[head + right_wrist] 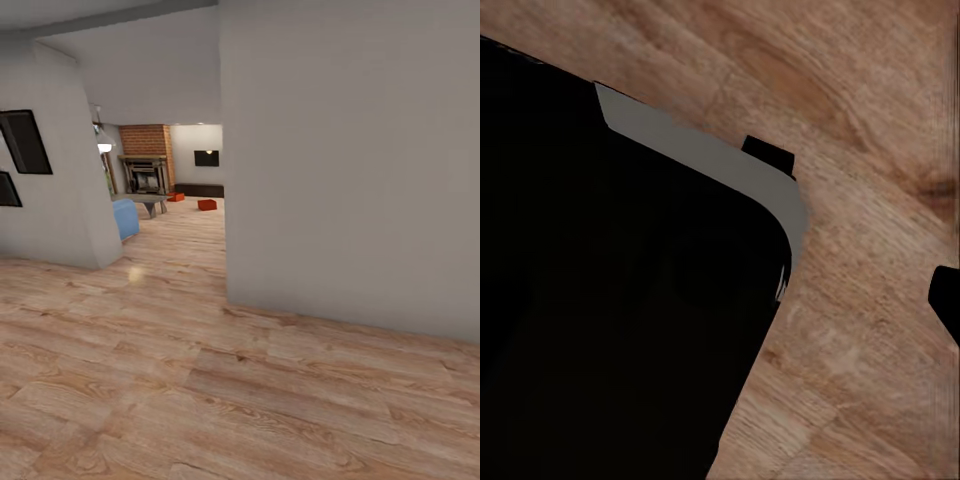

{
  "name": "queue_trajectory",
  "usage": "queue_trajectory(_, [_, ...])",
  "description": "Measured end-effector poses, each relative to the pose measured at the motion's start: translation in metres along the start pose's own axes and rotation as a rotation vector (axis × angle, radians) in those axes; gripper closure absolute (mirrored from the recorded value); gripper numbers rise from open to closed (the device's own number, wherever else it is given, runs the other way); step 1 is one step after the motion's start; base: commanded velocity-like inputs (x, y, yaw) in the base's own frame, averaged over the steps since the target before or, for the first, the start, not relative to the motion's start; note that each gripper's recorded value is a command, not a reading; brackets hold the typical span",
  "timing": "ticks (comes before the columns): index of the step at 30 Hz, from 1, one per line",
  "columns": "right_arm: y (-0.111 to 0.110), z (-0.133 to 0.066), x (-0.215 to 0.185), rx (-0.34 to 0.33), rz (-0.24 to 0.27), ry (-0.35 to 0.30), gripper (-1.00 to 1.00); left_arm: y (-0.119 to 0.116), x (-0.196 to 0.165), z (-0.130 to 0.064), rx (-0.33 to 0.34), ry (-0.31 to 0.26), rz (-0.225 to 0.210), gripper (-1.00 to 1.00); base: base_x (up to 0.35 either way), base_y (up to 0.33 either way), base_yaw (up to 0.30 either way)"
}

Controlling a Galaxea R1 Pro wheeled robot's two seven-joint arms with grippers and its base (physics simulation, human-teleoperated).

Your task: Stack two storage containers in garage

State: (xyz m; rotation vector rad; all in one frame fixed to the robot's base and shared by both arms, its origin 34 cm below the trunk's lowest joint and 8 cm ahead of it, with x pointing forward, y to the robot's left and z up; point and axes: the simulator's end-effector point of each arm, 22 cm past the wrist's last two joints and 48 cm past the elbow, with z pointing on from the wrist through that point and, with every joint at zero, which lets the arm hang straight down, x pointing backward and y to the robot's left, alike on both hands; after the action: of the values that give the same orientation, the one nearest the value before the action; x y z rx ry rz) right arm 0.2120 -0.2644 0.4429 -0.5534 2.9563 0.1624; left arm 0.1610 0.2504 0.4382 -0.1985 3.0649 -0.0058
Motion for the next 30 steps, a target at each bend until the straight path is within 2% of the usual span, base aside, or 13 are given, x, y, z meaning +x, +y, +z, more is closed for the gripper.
queue_trajectory(30, [-0.0003, 0.0, 0.0002, 0.0, 0.0, 0.001, -1.0, 0.0002, -0.0001, 0.0, 0.0, 0.0, 0.0, -1.0, 0.322, 0.0, 0.269])
